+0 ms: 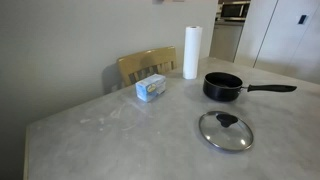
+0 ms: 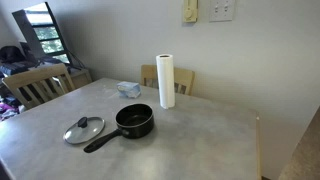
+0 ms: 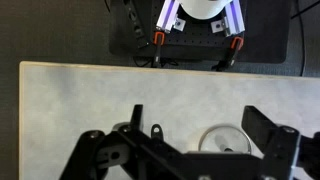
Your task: Put the glass lid on top of the black pot
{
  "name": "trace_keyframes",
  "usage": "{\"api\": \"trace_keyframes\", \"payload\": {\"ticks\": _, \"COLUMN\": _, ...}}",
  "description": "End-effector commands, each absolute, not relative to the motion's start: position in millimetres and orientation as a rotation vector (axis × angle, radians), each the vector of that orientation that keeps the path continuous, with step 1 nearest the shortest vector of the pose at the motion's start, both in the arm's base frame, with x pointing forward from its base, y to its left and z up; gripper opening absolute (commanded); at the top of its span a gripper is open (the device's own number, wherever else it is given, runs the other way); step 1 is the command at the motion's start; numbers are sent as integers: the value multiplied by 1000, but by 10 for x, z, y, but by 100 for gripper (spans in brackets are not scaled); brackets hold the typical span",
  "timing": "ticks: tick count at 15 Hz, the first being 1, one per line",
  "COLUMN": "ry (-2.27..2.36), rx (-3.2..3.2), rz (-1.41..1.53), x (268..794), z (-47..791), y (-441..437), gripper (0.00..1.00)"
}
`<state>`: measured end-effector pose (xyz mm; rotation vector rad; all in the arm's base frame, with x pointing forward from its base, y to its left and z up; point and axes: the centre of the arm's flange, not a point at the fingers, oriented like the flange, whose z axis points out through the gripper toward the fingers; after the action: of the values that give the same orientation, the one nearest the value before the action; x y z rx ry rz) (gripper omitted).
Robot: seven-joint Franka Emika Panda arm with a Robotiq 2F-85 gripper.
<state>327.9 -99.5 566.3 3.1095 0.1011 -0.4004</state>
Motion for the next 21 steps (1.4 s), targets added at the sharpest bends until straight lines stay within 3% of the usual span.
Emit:
{"api": "trace_keyframes", "payload": {"ticks": 1, "ry": 101, "rx": 3109, "rz": -400, "x": 3279, "z": 5662, "y": -995, "gripper": 100}}
{"api": "trace_keyframes", "payload": {"ticks": 10, "ry": 158, "rx": 3093, "rz": -432, "x": 3311, "z": 5579, "y": -858, "gripper": 100}}
{"api": "trace_keyframes", "payload": {"ticks": 21, "ry": 494, "rx": 3011, "rz": -772, "x": 3264, "z": 4314, "y": 189, "gripper": 100}}
